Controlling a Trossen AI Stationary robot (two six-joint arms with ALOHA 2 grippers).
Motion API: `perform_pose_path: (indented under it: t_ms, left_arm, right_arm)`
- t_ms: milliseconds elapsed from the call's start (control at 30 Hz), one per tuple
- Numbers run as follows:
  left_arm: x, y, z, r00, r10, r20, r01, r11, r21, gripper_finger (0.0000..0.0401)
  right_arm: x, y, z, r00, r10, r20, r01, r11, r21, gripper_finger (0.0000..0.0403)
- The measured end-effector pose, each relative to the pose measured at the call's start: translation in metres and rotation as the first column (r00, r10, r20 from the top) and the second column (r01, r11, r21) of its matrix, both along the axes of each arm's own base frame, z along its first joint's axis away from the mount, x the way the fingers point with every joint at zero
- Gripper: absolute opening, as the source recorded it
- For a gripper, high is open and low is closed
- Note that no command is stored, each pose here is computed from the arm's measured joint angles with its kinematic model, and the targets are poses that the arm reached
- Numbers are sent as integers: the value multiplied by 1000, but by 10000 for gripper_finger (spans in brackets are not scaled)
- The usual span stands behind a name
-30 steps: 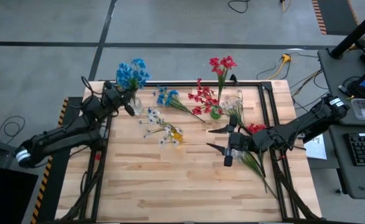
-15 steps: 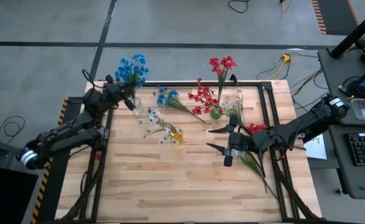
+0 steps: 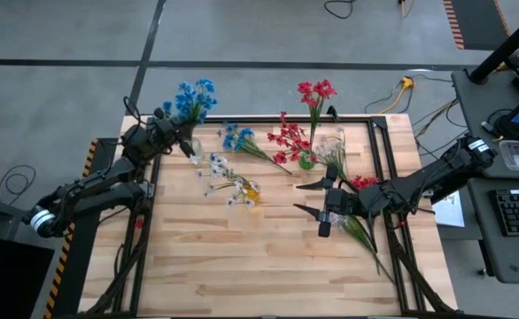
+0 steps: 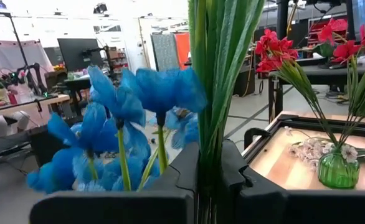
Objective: Sort flowers into vase by color
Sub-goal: Put the bottom blue flowers into the transparent vase
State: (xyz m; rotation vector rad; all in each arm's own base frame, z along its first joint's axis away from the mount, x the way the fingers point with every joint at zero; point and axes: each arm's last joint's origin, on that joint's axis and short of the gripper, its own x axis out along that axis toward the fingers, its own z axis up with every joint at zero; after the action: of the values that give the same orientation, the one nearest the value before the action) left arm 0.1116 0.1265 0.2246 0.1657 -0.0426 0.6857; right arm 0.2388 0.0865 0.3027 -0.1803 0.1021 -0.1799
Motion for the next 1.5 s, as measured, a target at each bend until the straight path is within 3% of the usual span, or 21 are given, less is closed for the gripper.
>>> perform_pose_path:
  t_ms: [233,900,1500]
  left_arm:
    - [-1,-1,-6,999,3,38,0,997,-74,2]
    - [-3,-3,-21,1000,4,2,-4,994,-106,5]
    - [-4,-8,-17,996,-80,46,85,989,-121,160]
  right_arm:
    - [0,0,0,1000,0,-1,0,1000,0,215]
    - [0,0,0,1000,1,0,-1,1000,0,215]
    - [0,0,0,1000,1,0,-1,1000,0,215]
